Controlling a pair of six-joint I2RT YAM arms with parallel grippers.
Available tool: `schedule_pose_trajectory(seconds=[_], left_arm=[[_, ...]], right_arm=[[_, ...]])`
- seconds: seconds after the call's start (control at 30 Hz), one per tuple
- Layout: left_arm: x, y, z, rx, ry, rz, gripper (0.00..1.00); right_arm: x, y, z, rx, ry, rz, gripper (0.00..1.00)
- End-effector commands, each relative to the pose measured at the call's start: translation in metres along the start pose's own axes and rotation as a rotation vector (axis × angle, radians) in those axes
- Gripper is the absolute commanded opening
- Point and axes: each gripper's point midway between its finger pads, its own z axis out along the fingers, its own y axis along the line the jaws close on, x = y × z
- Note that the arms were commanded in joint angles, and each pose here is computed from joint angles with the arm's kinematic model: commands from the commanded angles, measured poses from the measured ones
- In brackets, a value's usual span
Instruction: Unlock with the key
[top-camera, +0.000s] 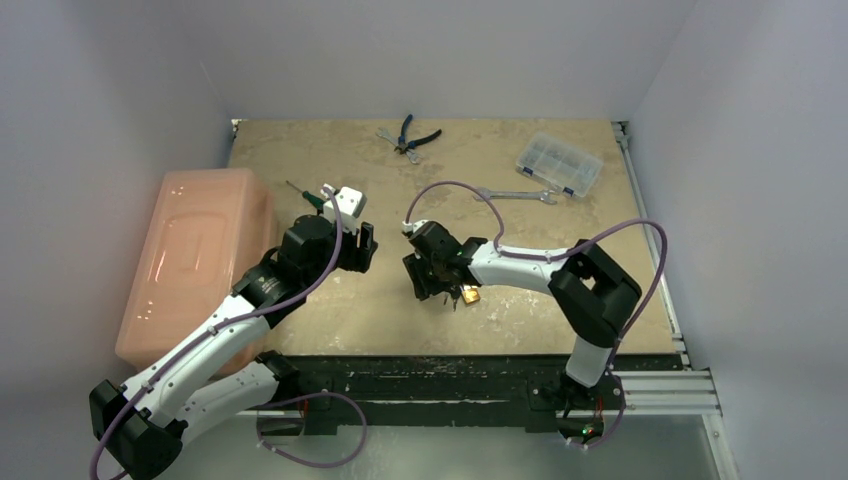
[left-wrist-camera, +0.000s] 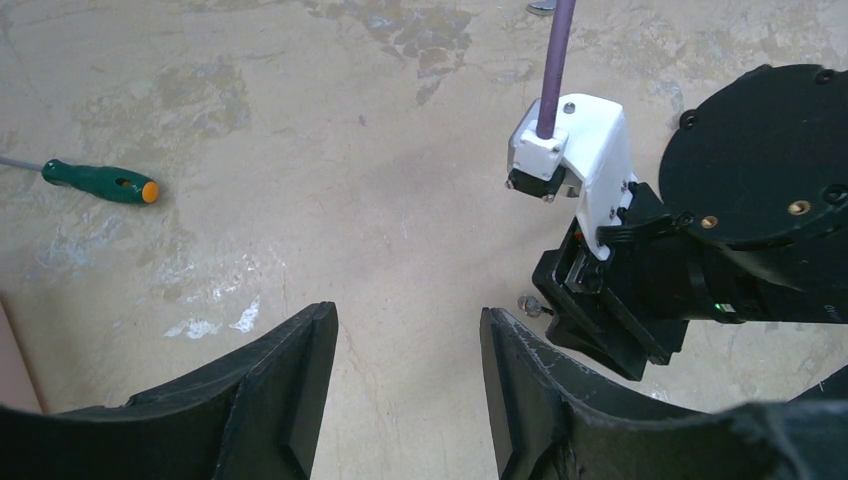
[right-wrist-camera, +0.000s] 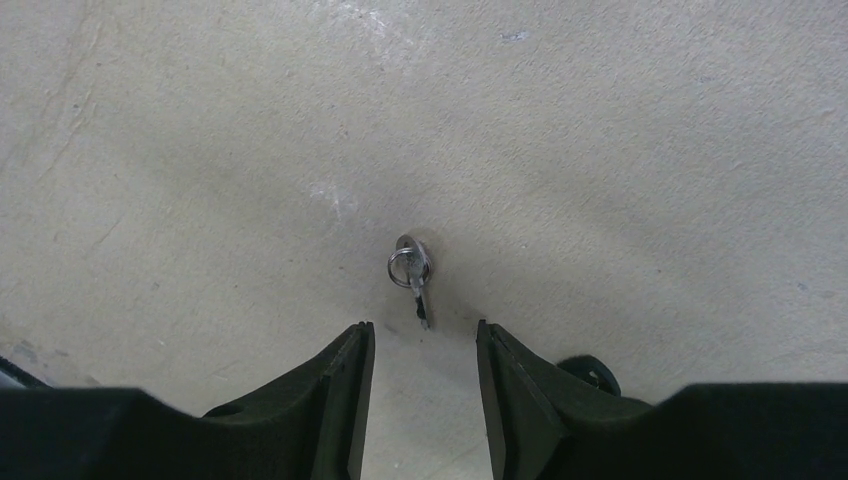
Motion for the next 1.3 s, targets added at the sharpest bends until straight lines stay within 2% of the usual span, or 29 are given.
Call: schedule_pose_trajectory(seconds=[0.0,0.23,0.4,0.43,0.63,0.77,0.93,1.27], left_arm=[[-0.022,0.0,-0.005,-0.002,-0.053,0.005,0.58],[-0.022,0.0,-0.006,-0.005,-0.054,0.004,0.57],[-0.022,0.0,-0.006,-0.005,-0.056,0.005,0.57],[-0.022,0.0,-0.006,-0.003,-0.056,0.004,0.57],[-0.022,-0.005,-0.005,0.024,-0.054,0.007,0.57],[-0.025,-0.017,-0.009,0.097,-0.068,0.011,0.57],[-0.027,-0.043,-0.015,0.248,-0.085,0.023,0.58],[-0.032,-0.073,-0.03,0.435,-0.109,0.047,0.57]], right_arm=[[-0.021,0.01,0.004,-0.024,-0.054,-0.017,0.47],[-0.016,0.006,0.012,-0.006,-0.039,-0.02,0.3],[-0.011,0.004,0.013,-0.002,-0.03,-0.022,0.02],[-0.011,0.004,0.013,-0.003,-0.029,-0.024,0.0],[-0.018,0.007,0.001,-0.029,-0.068,-0.045,0.0],[-0.027,0.014,-0.021,-0.073,-0.111,-0.089,0.0],[-0.035,0.027,-0.058,-0.16,-0.153,-0.164,0.0],[-0.041,0.061,-0.135,-0.384,-0.252,-0.252,0.0]])
